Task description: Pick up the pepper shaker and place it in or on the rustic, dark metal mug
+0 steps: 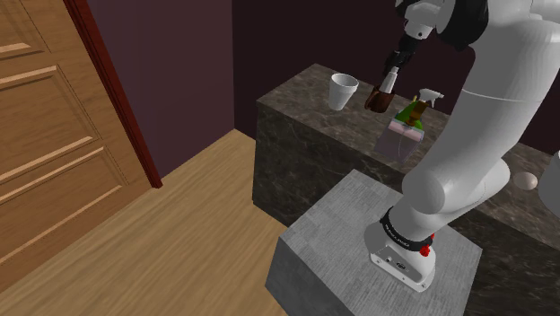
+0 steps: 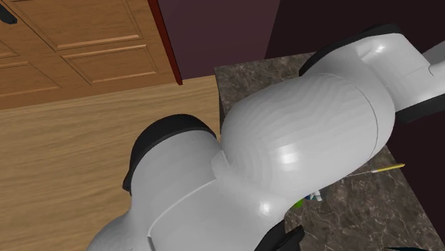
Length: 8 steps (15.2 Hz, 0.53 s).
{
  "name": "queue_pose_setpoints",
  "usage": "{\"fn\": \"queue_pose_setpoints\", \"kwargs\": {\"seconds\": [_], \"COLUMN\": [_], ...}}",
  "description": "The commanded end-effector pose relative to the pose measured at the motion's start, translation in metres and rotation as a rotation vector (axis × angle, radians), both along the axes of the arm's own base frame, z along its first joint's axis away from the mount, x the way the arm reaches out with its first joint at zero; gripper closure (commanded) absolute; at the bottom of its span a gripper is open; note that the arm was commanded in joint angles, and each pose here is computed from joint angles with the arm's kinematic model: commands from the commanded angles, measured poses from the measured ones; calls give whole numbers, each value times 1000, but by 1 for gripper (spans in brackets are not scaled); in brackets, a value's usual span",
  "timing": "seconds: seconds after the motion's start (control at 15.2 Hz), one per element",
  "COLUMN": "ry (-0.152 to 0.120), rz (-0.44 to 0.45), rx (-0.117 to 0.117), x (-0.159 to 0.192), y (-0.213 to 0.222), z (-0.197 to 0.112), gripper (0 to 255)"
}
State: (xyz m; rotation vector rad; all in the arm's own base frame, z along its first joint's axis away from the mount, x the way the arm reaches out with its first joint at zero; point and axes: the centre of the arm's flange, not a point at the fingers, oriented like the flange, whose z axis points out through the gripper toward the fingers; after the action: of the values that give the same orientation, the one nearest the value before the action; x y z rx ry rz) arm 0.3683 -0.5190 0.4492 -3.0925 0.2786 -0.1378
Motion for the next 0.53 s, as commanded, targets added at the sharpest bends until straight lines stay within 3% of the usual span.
{"fn": "queue_pose_setpoints", "kwargs": {"seconds": [0.0,0.2,0.46], "ry": [0,0,0], "rz": [0,0,0], "rx": [0,0,0], "x": [-1,-5,-5], "y": [0,-1,-1], "z": [13,50,50], "gripper": [0,0,0]}}
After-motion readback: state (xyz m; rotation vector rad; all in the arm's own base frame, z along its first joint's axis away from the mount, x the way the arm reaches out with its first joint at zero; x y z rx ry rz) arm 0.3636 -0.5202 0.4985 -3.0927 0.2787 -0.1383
